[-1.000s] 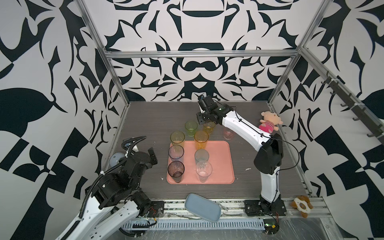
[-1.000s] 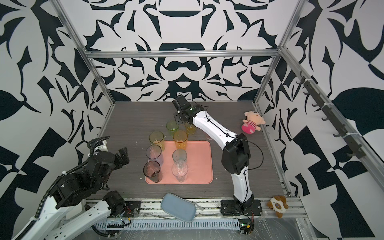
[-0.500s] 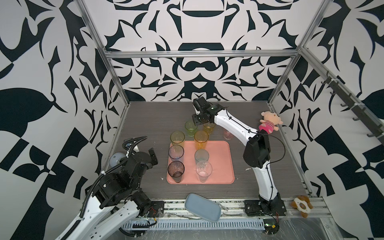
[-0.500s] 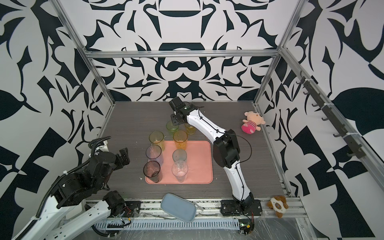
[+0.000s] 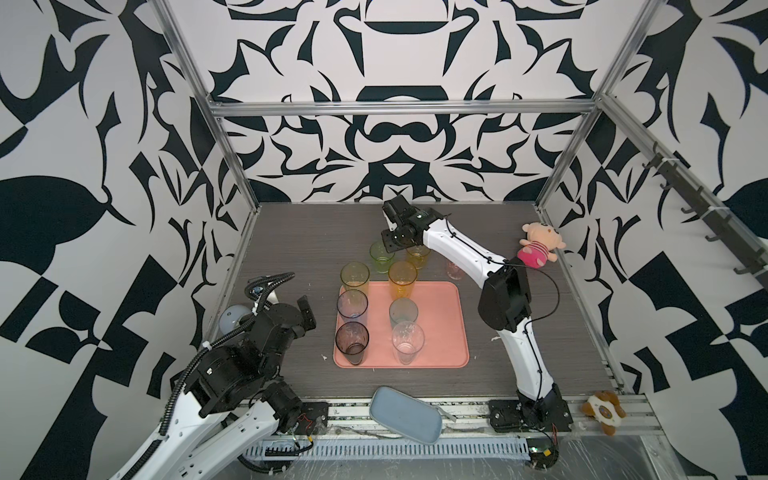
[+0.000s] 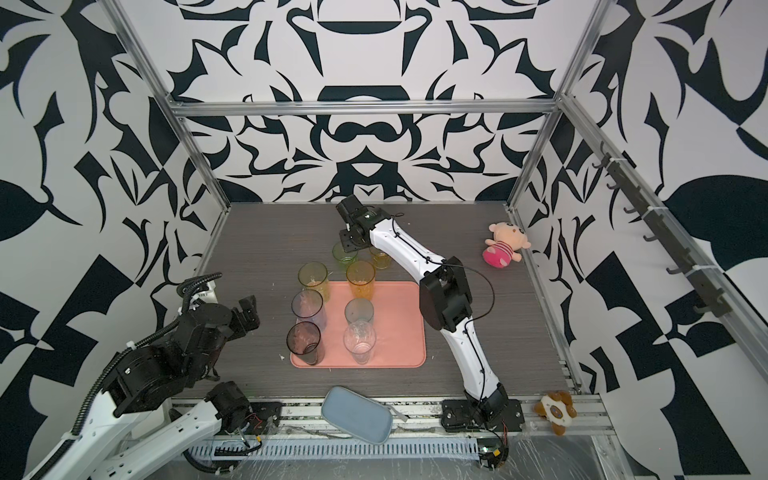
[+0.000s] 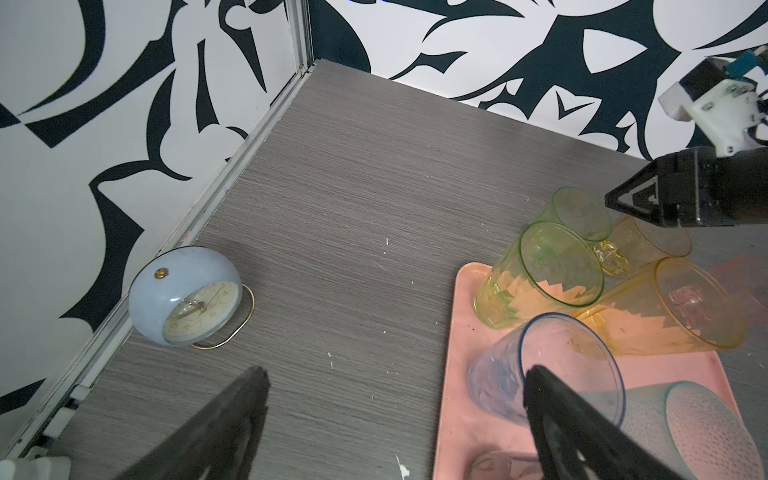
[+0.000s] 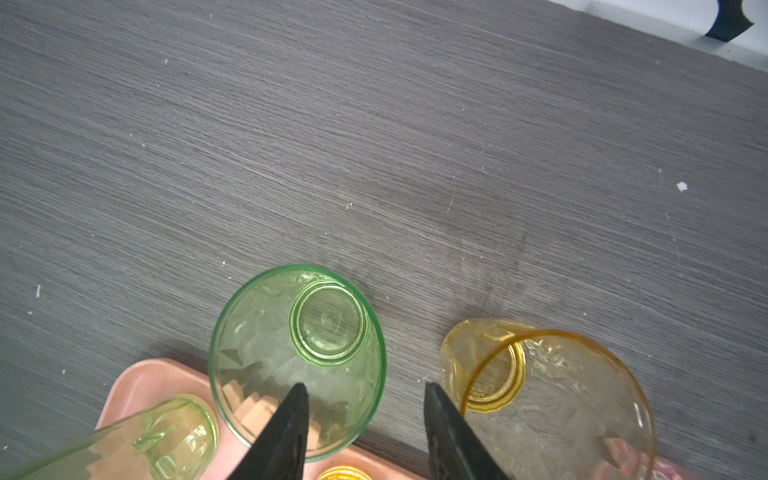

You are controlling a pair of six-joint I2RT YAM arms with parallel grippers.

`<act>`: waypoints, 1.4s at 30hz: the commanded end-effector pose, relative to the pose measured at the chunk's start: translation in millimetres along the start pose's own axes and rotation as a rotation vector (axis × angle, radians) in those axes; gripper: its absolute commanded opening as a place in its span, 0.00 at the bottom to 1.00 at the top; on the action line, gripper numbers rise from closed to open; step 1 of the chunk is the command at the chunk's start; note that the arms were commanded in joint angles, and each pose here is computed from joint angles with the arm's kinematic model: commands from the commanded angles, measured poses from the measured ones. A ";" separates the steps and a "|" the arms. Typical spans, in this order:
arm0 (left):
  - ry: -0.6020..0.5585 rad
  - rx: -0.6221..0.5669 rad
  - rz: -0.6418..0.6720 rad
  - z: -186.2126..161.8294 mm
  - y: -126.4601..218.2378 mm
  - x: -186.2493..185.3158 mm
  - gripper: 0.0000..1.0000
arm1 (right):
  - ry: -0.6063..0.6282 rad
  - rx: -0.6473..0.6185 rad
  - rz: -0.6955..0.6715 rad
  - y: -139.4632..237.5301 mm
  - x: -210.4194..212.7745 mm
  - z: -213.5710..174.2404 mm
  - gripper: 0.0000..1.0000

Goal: Place the glasses into the tray
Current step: 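Lower the right gripper into the green glass rim and close it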

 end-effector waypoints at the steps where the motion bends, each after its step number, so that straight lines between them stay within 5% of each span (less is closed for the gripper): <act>1: 0.006 0.001 0.005 -2.3 -0.4 1.2 1.00 | -0.022 -0.037 0.024 14.1 0.8 12.3 0.49; 42: 0.005 -0.012 -0.003 -3.0 2.3 3.5 1.00 | -0.053 0.032 0.015 -28.3 -2.6 12.3 0.24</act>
Point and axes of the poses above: each gripper's point midway between its finger pads, its own y axis back along the fingers, its own x axis along the line the jaws close on, z = x × y, the point moved 10 cm from there along y, back along the fingers, and after that the axes turned 4 degrees about -y, right-handed, at the moved point
